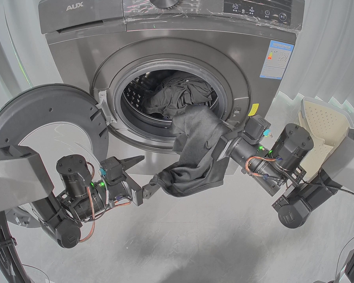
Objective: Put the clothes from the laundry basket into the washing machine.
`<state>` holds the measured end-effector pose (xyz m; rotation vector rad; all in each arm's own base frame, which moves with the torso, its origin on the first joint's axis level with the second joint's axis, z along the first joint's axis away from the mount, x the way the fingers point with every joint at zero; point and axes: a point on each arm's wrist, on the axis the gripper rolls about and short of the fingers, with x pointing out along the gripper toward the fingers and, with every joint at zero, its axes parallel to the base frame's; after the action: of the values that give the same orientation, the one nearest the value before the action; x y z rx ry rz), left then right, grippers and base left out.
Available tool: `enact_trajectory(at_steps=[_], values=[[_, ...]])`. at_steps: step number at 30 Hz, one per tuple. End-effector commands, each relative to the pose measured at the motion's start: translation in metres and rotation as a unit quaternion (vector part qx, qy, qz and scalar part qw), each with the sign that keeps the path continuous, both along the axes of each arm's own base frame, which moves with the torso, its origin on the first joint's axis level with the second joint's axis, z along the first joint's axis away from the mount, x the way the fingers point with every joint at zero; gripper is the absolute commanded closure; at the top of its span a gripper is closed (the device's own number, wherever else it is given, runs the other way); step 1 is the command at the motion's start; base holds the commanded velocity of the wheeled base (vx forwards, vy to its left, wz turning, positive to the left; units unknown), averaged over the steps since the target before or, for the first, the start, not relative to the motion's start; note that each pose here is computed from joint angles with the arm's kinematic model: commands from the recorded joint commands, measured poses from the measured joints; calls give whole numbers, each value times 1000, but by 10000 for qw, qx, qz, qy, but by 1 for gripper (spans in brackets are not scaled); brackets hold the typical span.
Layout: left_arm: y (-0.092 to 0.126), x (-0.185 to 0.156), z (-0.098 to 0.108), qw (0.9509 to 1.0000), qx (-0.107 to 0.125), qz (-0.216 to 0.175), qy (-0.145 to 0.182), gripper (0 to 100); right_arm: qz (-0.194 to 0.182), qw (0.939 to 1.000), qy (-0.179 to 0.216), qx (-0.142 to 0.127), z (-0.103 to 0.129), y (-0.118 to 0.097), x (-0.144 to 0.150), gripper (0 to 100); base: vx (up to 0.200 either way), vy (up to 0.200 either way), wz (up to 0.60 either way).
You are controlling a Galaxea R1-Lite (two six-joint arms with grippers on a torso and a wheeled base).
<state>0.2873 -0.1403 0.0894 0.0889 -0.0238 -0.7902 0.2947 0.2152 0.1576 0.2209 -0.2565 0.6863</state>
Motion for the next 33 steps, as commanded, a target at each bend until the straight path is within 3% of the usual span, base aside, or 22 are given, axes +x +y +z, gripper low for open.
enact_trajectory(at_steps=[1, 12, 25, 29, 33], values=[[0, 0, -17, 9995, 132, -22, 271, 0, -64, 9999, -76, 67, 5, -3, 3, 100, 0, 0, 0], [6, -20, -50, 9935, 716, -498, 732, 0, -442, 9988, -154, 144, 9, -21, 21, 100, 0, 0, 0], [4, -15, -43, 9954, 653, -462, 530, 0, -391, 9992, -62, 100, 2, -17, 21, 100, 0, 0, 0], [1, -9, -37, 9966, 573, -469, 370, 0, -25, 10000, 92, 22, -8, 6, 6, 100, 0, 0, 0], [0, -5, -34, 9972, 519, -449, 297, 0, 69, 9990, 393, -204, -37, 27, 5, 100, 0, 0, 0]])
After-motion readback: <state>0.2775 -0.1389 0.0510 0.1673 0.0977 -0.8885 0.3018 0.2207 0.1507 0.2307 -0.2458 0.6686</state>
